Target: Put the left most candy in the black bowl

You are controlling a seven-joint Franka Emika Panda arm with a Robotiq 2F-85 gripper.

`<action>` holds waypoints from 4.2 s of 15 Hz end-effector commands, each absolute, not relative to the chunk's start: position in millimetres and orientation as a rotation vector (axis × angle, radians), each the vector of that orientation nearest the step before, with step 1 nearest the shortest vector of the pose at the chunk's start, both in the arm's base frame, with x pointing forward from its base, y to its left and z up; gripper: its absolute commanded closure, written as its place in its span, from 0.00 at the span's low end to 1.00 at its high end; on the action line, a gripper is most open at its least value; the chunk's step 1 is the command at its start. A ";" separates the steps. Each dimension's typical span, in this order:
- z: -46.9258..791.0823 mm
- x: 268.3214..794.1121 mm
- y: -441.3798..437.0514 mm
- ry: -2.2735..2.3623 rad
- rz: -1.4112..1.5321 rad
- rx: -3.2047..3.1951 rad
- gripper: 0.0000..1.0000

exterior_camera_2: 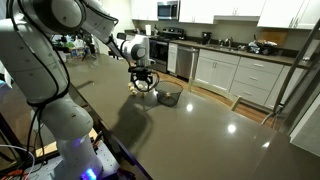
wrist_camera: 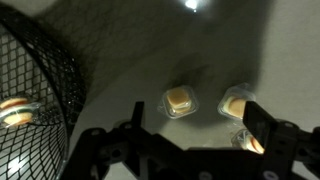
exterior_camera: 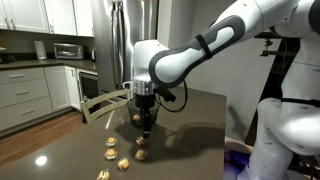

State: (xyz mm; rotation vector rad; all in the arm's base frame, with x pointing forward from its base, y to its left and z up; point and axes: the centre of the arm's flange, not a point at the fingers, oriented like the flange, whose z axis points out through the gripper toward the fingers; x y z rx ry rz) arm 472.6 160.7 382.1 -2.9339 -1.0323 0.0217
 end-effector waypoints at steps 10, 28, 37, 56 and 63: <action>348.8 493.2 166.4 -1.073 -0.042 -2.912 0.00; 343.6 489.7 174.8 -1.079 -0.027 -2.907 0.75; 364.3 491.3 169.4 -1.092 -0.028 -2.927 0.67; 447.4 505.4 124.6 -1.087 0.010 -2.986 0.92; 468.4 499.6 127.8 -1.103 0.007 -2.968 0.91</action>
